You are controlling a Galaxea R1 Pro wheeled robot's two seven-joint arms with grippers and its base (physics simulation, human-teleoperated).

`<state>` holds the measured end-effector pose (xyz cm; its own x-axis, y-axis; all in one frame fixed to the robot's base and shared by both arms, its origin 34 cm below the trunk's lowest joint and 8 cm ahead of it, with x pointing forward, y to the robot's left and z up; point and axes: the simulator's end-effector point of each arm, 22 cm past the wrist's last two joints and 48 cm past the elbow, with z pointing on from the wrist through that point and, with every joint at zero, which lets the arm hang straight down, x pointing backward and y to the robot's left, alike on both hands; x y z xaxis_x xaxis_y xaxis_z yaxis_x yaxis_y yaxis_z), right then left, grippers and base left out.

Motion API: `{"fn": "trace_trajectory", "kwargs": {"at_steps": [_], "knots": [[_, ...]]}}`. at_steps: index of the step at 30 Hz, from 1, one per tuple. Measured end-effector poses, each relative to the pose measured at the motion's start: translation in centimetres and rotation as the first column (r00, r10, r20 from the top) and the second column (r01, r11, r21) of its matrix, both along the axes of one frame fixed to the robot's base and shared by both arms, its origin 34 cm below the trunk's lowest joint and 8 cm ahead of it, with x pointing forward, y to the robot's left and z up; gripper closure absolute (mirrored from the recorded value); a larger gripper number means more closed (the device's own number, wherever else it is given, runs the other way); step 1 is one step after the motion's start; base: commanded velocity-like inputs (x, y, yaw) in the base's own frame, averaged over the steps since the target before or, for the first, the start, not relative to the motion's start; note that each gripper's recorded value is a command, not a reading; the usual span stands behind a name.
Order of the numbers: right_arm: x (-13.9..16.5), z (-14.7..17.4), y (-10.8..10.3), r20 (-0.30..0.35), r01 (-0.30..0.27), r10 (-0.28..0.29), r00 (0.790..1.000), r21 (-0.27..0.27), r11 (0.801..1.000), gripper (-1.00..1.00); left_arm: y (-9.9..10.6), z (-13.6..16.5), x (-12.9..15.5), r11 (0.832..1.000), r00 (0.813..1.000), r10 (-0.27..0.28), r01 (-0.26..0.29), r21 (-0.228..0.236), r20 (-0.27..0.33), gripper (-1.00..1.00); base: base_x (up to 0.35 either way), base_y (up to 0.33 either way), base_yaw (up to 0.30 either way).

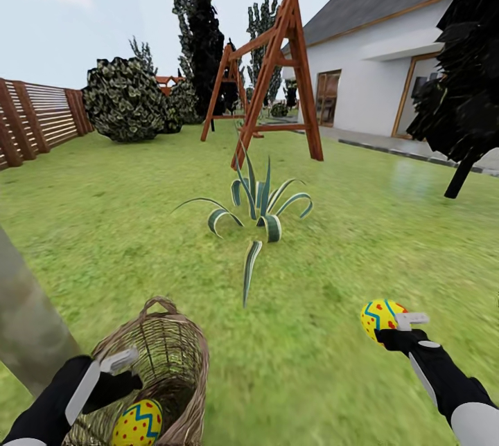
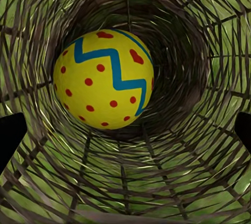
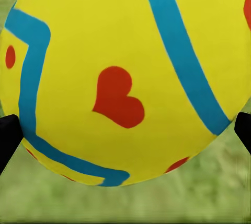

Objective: Take the three Easter eggs out of the wicker basket on the lawn in the garden, then place them on the lawn next to a single tree (choose any tree) so that all three eggs are next to the same tree and none are left in the basket.

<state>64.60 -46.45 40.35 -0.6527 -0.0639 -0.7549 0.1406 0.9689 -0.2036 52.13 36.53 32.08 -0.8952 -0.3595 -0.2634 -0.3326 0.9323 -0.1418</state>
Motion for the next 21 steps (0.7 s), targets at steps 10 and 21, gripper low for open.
{"fn": "trace_trajectory", "kwargs": {"at_steps": [10, 21], "knots": [[-0.4, -2.4, 0.4, -0.039, -0.003, 0.003, 0.999, 0.004, 1.0, 1.0, 0.0, -1.9, -0.8, 1.0, 0.999, 0.001, -0.001, 0.0, -0.039, -1.0, 0.0, 0.0, 0.0], [-0.1, -2.6, 0.9, -0.027, -0.011, 0.011, 1.0, 0.008, 1.0, 1.0, -0.6, -2.0, -0.4, 0.999, 1.0, 0.021, -0.022, -0.034, -0.021, -1.0, 0.123, 0.0, 0.0]]}}
